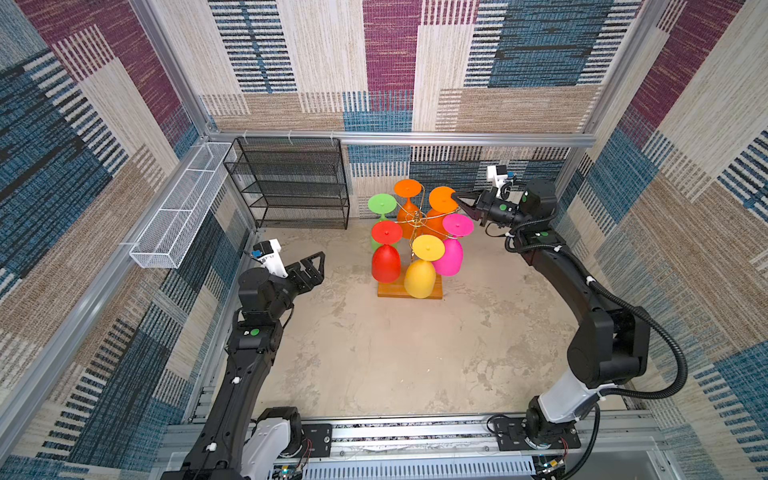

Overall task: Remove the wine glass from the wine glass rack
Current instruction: 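Close the right gripper on the orange glass's foot on the rack, then lift the orange glass off the rack with the right gripper while the left rises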

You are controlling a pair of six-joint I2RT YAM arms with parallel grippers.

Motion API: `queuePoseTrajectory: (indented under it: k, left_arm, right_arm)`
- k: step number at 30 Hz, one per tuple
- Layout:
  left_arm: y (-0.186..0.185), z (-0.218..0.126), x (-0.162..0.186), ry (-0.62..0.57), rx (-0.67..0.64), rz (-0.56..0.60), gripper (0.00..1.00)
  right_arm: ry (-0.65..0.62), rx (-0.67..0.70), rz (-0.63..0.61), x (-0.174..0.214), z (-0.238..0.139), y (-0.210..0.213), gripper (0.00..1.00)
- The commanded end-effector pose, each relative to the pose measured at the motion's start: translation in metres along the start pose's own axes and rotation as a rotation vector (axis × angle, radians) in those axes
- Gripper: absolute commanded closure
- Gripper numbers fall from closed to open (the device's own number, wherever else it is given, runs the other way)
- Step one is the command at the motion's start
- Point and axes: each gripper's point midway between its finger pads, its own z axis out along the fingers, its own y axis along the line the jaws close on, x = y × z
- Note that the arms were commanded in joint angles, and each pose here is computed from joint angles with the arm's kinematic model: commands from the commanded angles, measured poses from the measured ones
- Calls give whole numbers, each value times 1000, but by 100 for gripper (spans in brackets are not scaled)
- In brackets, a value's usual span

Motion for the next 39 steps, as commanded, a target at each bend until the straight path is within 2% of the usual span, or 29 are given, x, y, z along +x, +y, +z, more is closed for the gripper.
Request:
queuePoseTrajectory:
  k: [1, 15, 20, 25, 32, 36, 39]
  left_arm:
    - [-5, 0, -3, -15, 24, 7, 2]
    - [-4, -3, -1, -13, 21, 5, 1]
    - [-4, -3, -1, -13, 23, 7, 2]
    - [-7, -4, -2, -15, 30, 12, 2]
    - [-19, -8, -11, -39, 73, 26, 1]
    - [-36, -9, -22, -55, 142, 27, 1]
    - [-58, -8, -33, -58, 241, 22, 2]
  right_arm:
    - [14, -13, -12, -2, 5, 3, 100]
    - [-2, -15, -6, -39, 30, -6, 100]
    - [-33, 2, -18, -51, 27, -8, 100]
    - [-109, 31, -32, -66, 4, -12, 100]
    - [-253, 46, -90, -80, -49, 4, 100]
    - [-315, 28, -158, -76, -75, 32, 100]
    - [-370, 18, -234, -69, -94, 61, 100]
